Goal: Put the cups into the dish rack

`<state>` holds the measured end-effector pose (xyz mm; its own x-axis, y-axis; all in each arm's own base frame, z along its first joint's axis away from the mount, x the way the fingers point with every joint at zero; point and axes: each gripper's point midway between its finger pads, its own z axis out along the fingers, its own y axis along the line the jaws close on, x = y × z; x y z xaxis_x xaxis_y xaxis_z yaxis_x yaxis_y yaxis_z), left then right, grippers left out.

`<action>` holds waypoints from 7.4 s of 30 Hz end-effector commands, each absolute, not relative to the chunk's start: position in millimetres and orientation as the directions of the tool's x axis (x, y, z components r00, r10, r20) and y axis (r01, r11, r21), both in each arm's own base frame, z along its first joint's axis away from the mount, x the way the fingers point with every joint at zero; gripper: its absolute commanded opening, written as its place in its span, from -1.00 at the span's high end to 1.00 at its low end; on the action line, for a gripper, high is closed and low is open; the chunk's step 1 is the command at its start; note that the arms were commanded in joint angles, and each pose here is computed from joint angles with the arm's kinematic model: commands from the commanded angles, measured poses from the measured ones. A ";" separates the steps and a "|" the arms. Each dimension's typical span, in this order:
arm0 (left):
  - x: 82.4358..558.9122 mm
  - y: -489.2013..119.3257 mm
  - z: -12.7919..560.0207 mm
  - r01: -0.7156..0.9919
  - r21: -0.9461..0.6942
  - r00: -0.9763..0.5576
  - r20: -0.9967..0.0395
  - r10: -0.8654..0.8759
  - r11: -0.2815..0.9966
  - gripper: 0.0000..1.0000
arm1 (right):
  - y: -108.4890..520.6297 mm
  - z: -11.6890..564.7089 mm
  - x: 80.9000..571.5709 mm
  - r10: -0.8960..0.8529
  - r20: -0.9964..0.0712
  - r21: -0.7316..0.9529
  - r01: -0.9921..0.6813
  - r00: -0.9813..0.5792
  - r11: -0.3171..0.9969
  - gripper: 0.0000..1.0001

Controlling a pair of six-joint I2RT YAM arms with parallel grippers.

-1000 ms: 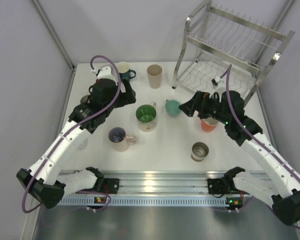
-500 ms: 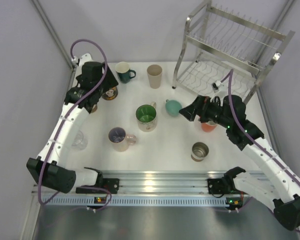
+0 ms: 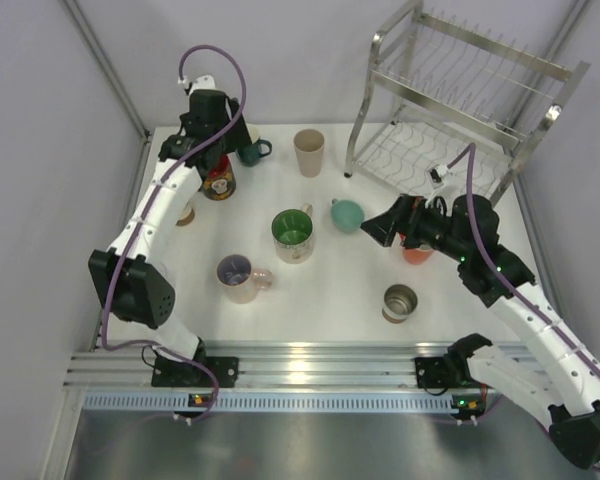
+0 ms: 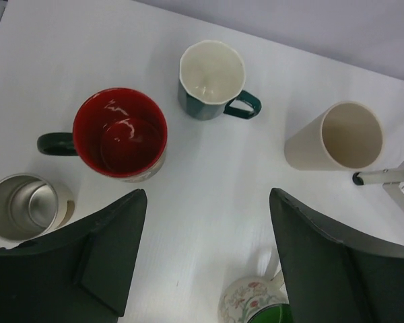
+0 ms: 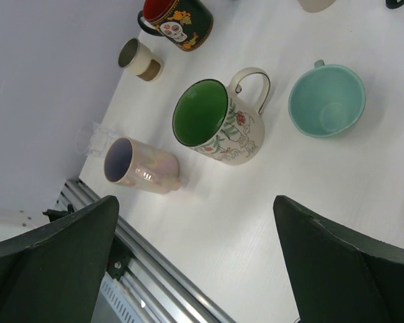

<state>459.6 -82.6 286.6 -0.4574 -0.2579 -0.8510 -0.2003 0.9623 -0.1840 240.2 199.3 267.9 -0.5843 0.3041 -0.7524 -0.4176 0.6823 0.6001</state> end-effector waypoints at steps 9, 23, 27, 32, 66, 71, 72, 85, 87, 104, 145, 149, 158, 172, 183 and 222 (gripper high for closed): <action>552.2 -98.8 283.3 -0.222 -0.263 -0.383 -0.862 -0.332 0.939 -0.46 | 191.5 283.6 233.9 0.308 -0.777 0.580 -0.435 -0.550 0.689 -0.99; 606.9 -63.7 233.6 -0.290 -0.264 -0.406 -0.836 -0.368 0.920 -0.36 | 189.2 271.3 235.2 0.299 -0.772 0.574 -0.415 -0.560 0.706 -0.99; 613.5 -62.9 212.9 -0.292 -0.264 -0.434 -0.819 -0.374 0.919 -0.34 | 188.9 267.4 236.0 0.296 -0.767 0.574 -0.404 -0.569 0.712 -0.99; 619.4 -61.7 193.6 -0.300 -0.243 -0.457 -0.812 -0.363 0.922 -0.33 | 187.3 265.4 237.2 0.296 -0.767 0.571 -0.394 -0.570 0.720 -0.99; 631.6 -84.0 136.5 -0.225 -0.285 -0.563 -0.742 -0.363 0.932 0.41 | 180.0 263.8 238.4 0.295 -0.777 0.550 -0.372 -0.556 0.747 -0.99; 631.3 -95.8 145.9 -0.168 -0.348 -0.570 -0.729 -0.379 0.922 1.00 | 181.5 257.6 241.3 0.274 -0.790 0.531 -0.390 -0.549 0.752 -0.99; 634.4 -98.0 153.9 -0.148 -0.366 -0.552 -0.741 -0.384 0.919 1.00 | 182.1 258.8 240.6 0.272 -0.794 0.530 -0.398 -0.544 0.749 -0.99; 605.1 -113.1 276.0 0.093 -0.459 -0.336 -0.850 -0.406 0.884 1.00 | 184.5 295.1 232.9 0.303 -0.823 0.533 -0.469 -0.480 0.704 -0.99; 593.4 -107.5 297.9 0.106 -0.445 -0.290 -0.869 -0.401 0.889 1.00 | 188.8 299.6 231.8 0.310 -0.816 0.548 -0.482 -0.487 0.684 -0.97; 408.5 -160.6 434.3 0.633 -0.460 -0.135 -0.857 -0.497 0.622 1.00 | 237.6 370.7 225.7 0.380 -0.777 0.626 -0.679 -0.502 0.385 -0.72; 253.2 -201.6 453.9 0.888 -0.445 -0.220 -0.635 -0.740 0.118 1.00 | 355.8 427.0 179.6 0.469 -0.675 0.600 -0.794 -0.569 -0.099 -0.35; 255.7 -204.2 448.9 0.890 -0.435 -0.206 -0.649 -0.732 0.135 1.00 | 357.9 434.3 183.2 0.501 -0.645 0.605 -0.786 -0.577 -0.125 -0.27; 259.9 -208.5 441.1 0.890 -0.429 -0.198 -0.666 -0.719 0.153 1.00 | 367.9 440.0 185.6 0.512 -0.600 0.620 -0.762 -0.614 -0.188 -0.09; 261.3 -214.1 422.8 0.880 -0.447 -0.213 -0.676 -0.706 0.162 1.00 | 367.2 432.6 182.2 0.515 -0.575 0.626 -0.747 -0.636 -0.224 1.00; 268.8 -214.4 395.6 0.833 -0.524 -0.270 -0.662 -0.699 0.175 0.39 | 349.4 420.4 190.8 0.565 -0.594 0.648 -0.757 -0.572 -0.085 1.00; 297.2 -166.6 374.4 0.475 -0.649 -0.237 -0.745 -0.623 0.595 -0.96 | 163.7 554.0 378.9 0.141 -0.980 0.106 -0.237 0.137 0.966 1.00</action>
